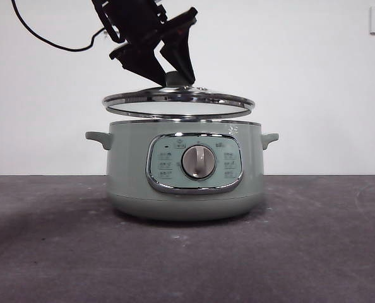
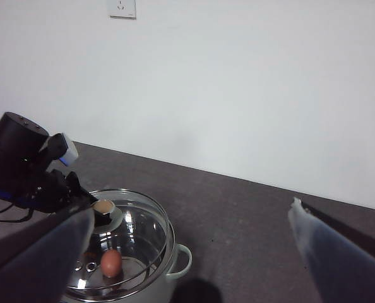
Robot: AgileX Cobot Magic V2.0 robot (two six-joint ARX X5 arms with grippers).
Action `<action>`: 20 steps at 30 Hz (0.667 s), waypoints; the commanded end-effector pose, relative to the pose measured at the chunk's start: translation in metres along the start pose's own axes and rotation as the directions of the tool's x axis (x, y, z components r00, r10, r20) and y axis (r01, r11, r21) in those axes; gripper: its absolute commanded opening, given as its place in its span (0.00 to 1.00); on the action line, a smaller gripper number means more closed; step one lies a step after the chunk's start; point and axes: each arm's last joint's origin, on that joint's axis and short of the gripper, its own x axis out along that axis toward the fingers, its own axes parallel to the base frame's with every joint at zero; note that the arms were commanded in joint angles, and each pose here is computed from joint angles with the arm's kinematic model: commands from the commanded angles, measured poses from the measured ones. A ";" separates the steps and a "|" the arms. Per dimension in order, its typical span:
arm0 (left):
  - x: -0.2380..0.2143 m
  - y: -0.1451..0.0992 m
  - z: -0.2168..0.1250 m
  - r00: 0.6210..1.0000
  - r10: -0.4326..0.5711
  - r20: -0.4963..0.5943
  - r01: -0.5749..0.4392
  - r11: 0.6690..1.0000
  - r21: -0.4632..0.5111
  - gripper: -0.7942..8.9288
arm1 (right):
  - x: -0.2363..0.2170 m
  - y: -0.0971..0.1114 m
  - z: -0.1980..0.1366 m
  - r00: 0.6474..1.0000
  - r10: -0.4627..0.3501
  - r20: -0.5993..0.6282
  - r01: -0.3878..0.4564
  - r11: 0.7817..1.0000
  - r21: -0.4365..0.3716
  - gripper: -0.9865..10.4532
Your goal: Pick up the egg,open the lid,put the egg in the pot,close the lid
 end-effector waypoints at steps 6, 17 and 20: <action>0.002 -0.006 0.010 0.997 -0.017 0.080 0.014 0.999 0.034 0.07 | 0.000 0.000 0.000 1.000 -0.002 0.006 0.002 1.000 0.007 0.56; 0.023 -0.012 -0.001 1.000 -0.022 -0.001 0.022 0.999 0.033 0.07 | 0.000 0.000 0.000 1.000 -0.002 0.006 0.002 1.000 0.005 0.56; 0.023 -0.011 -0.003 1.000 0.011 -0.018 -0.010 0.999 0.033 0.07 | 0.000 0.000 0.000 1.000 -0.002 0.006 0.002 1.000 0.003 0.56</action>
